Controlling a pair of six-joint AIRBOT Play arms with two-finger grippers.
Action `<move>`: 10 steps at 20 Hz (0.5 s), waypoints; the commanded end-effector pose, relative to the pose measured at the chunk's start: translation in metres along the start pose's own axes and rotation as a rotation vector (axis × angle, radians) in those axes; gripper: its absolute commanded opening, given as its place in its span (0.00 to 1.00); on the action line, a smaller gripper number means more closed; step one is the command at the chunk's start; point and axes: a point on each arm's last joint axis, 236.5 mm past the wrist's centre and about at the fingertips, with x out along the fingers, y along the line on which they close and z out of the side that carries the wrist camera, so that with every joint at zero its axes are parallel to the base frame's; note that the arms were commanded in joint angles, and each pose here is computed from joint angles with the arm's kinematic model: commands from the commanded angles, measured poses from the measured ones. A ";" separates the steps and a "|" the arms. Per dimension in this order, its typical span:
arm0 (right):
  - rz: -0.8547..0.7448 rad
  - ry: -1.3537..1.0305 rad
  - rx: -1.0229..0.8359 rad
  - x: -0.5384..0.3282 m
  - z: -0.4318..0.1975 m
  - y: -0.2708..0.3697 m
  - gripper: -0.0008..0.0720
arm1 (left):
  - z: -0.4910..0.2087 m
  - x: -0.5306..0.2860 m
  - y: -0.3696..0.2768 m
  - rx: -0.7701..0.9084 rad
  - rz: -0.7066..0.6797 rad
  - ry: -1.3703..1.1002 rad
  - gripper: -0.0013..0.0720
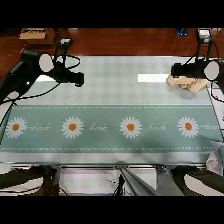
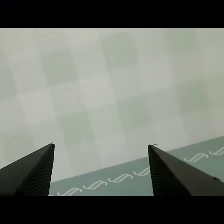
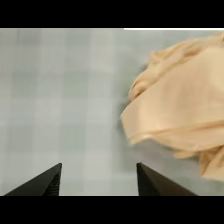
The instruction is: Fold the shirts.
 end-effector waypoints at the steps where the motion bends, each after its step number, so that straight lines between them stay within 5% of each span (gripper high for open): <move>1: -0.130 -0.149 0.156 0.025 0.032 -0.060 0.71 | 0.020 -0.002 0.012 -0.002 0.023 -0.081 1.00; 5: -0.226 -0.074 0.529 0.058 -0.010 -0.147 0.71 | 0.019 -0.002 0.015 -0.009 0.026 -0.077 1.00; 10: -0.157 -0.104 0.806 0.092 -0.022 -0.172 0.77 | 0.019 -0.002 0.015 -0.009 0.025 -0.077 1.00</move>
